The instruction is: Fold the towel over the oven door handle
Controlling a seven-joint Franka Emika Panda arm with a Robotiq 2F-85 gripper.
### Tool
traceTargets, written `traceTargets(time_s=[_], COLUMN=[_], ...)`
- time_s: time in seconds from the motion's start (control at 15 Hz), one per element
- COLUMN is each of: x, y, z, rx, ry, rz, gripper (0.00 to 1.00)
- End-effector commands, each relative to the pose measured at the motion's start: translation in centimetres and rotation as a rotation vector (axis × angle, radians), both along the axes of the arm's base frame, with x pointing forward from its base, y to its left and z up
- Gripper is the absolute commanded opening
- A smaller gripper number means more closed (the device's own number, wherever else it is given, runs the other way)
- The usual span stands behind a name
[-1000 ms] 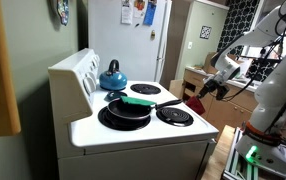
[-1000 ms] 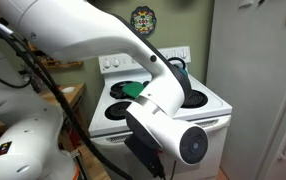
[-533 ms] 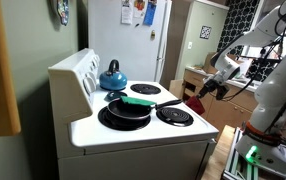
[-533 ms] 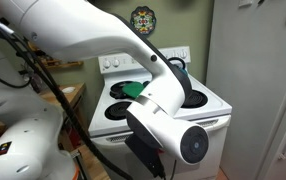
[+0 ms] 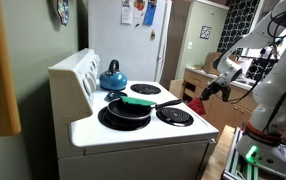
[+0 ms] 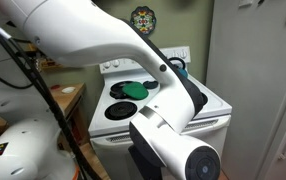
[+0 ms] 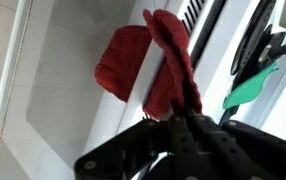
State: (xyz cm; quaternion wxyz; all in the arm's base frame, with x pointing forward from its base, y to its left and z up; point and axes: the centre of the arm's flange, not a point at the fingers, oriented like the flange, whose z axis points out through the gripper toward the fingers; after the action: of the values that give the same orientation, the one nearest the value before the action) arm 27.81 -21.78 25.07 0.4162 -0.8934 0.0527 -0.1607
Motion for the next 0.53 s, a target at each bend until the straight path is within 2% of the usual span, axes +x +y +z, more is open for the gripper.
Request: traceTargets(time_s=[0.0, 0.2, 0.47], x=[-0.3, 0.5, 1.9], y=[-3.0, -4.2, -4.3], z=[-0.9, -2.0, -3.5], rx=[-0.053, -0.077, -0.051], ry=[0.111, 0.173, 0.205], rz=[-0.090, -0.127, -0.104], gripper=[0.01, 0.01, 0.01])
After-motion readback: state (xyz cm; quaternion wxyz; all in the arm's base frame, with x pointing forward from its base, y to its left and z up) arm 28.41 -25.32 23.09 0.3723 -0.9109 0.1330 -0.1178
